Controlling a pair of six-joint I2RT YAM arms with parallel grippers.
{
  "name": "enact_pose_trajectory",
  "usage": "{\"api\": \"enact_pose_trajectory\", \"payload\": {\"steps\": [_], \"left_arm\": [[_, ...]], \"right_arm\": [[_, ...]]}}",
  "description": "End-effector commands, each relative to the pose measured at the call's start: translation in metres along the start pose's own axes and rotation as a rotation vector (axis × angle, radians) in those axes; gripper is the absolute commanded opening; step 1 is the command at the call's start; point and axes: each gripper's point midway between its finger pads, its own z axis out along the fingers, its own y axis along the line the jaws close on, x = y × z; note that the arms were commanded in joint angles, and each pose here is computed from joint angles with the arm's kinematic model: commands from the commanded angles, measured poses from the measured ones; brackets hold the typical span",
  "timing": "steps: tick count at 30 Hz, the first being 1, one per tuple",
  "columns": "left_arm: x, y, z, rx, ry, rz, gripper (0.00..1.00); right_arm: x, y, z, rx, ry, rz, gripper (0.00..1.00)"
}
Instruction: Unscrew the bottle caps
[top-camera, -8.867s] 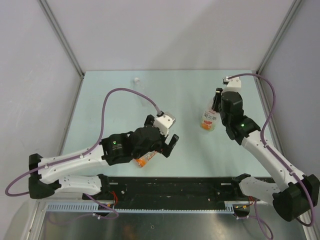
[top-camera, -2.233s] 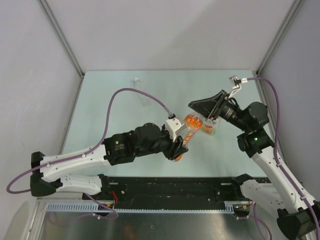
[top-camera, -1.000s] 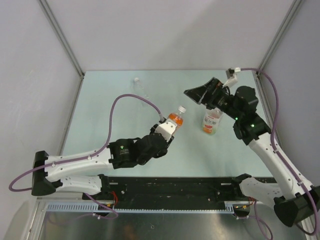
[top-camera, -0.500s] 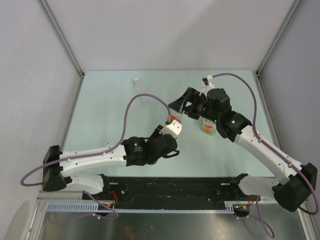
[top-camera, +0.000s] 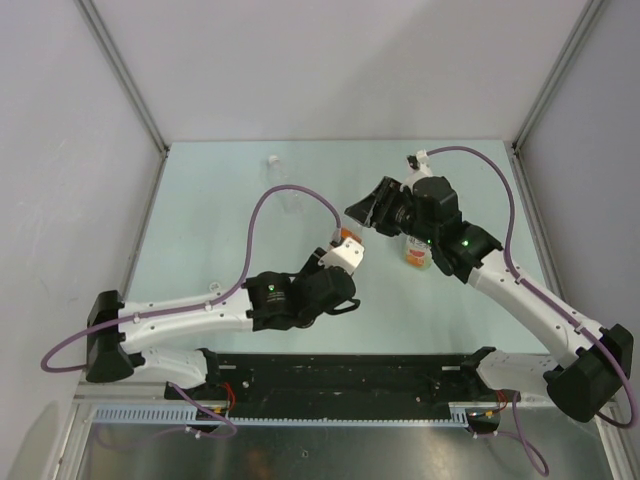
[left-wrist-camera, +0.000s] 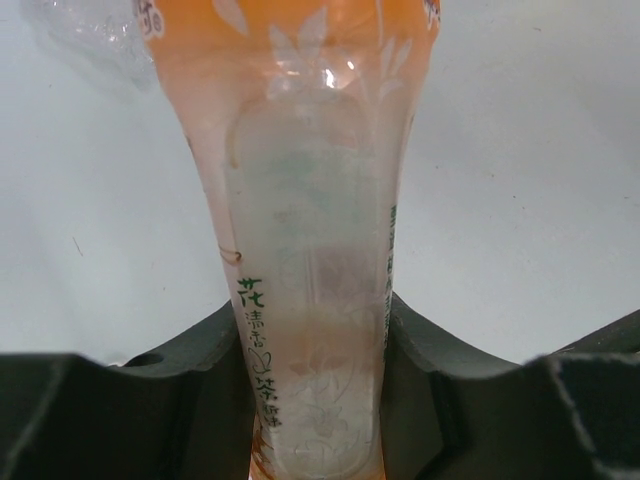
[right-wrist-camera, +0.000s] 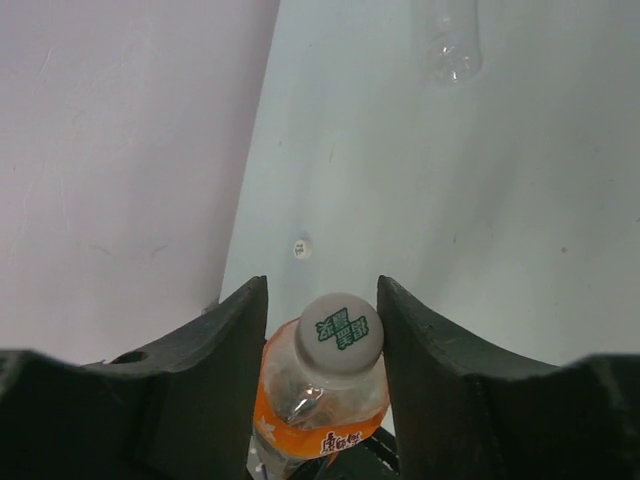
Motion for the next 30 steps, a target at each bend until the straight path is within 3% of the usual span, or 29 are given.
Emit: {"api": "enact_pose_trajectory", "payload": {"steps": [1,3,7,8,10,12,19,30], "left_arm": [[-0.018,0.003,-0.005,-0.018,-0.038,-0.053,0.0],[-0.019,0.003,-0.006,-0.018,-0.038,-0.054,0.0],[-0.02,0.004,-0.007,-0.017,-0.037,-0.056,0.0],[-0.021,0.003,-0.007,-0.015,-0.038,-0.058,0.0],[-0.023,0.004,-0.009,-0.014,-0.04,-0.062,0.0],[-0.025,0.004,-0.01,-0.012,-0.043,-0.066,0.0],[-0.03,0.001,-0.016,0.026,-0.051,-0.094,0.0],[-0.052,-0.018,-0.042,0.235,-0.084,-0.179,0.0]], "right_arm": [[-0.016,0.021,-0.008,-0.044,-0.044,-0.007,0.46],[-0.016,0.021,-0.008,-0.041,-0.043,-0.003,0.38],[-0.017,0.019,-0.009,-0.03,-0.052,0.001,0.34],[-0.018,0.019,-0.01,-0.032,-0.057,0.0,0.29],[-0.02,0.02,-0.01,-0.034,-0.063,-0.003,0.1],[-0.019,0.02,-0.009,-0.037,-0.061,-0.008,0.02],[-0.02,0.029,-0.014,-0.085,-0.059,-0.064,0.0],[-0.031,0.05,-0.035,-0.343,-0.078,-0.078,0.0]]}}
